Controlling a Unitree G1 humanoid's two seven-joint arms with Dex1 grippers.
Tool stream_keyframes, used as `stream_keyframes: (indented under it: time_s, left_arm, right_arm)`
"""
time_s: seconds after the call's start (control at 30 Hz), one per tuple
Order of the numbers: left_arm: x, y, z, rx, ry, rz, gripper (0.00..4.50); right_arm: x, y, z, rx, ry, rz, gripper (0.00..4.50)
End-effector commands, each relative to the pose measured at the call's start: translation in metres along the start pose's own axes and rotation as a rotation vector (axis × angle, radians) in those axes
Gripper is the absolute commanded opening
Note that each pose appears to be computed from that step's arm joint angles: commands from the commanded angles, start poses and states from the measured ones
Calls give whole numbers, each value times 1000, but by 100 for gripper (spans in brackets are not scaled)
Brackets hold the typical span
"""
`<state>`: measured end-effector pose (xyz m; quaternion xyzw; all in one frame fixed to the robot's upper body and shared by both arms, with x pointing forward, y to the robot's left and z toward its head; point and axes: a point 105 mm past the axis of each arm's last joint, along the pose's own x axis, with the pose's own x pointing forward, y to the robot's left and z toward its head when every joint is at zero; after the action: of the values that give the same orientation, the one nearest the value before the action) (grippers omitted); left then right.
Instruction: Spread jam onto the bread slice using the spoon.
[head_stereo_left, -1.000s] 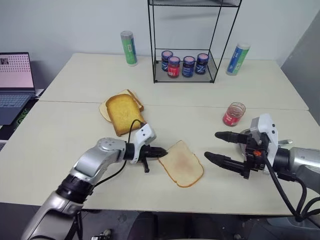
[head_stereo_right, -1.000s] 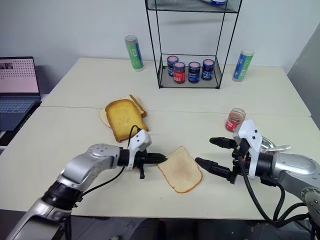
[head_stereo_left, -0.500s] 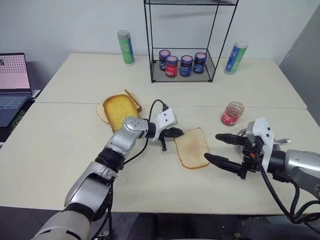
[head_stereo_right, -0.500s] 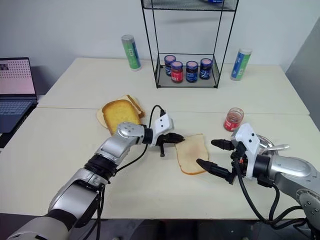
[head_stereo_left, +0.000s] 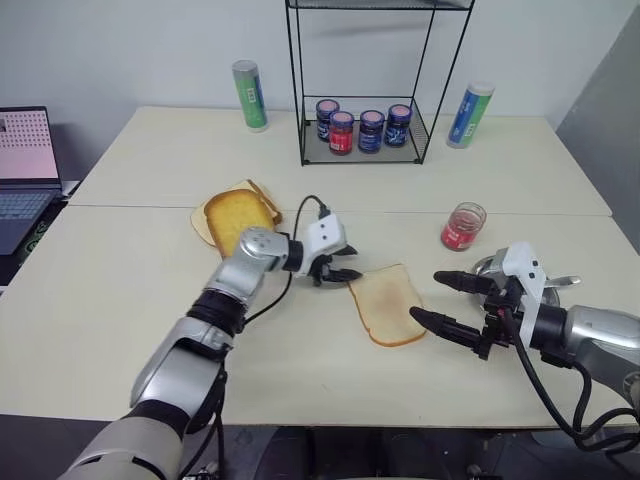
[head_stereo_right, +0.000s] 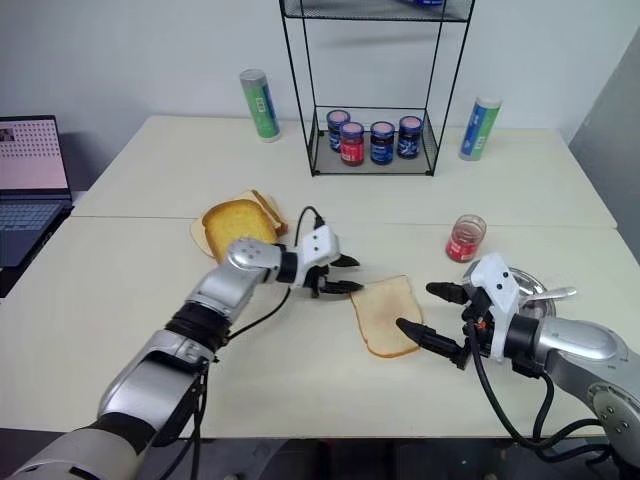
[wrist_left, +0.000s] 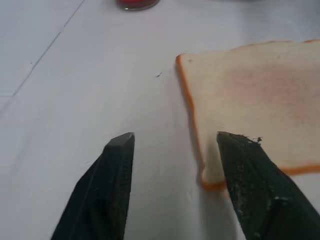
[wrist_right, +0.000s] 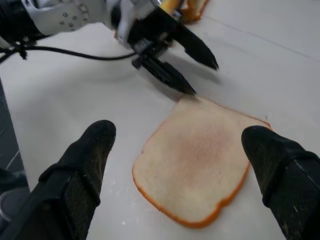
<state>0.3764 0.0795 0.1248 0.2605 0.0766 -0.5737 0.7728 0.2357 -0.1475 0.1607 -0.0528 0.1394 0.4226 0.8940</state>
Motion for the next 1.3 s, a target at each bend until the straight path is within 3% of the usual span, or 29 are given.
stream_keyframes:
  time_s: [0.03, 0.1, 0.3, 0.43, 0.57, 0.8, 1.03, 1.3]
  left_arm:
    - [-27, 6, 20, 71, -60, 66, 364]
    - [-38, 4, 40, 68, -155, 116, 406]
    - [-36, -55, 91, 45, -355, -24, 406]
    - [-23, -79, 99, 41, -355, -120, 406]
    - [-10, -82, 96, 96, -315, -135, 406]
    - [5, -72, 103, 101, -333, -100, 406]
    - [8, -68, 108, 97, -339, -80, 406]
    - [6, -69, 107, 89, -329, -58, 406]
  right_arm:
    - [-18, -13, 10, 13, -71, -126, 450]
    - [-35, -27, 8, 73, -106, -223, 450]
    - [-94, -72, -26, 380, -232, -538, 450]
    - [-117, -94, -43, 557, -336, -664, 450]
    - [-130, -116, -57, 682, -405, -737, 450]
    - [-117, -152, -81, 838, -402, -722, 450]
    - [-104, -187, -86, 940, -483, -707, 450]
    - [-86, -195, -92, 977, -506, -677, 450]
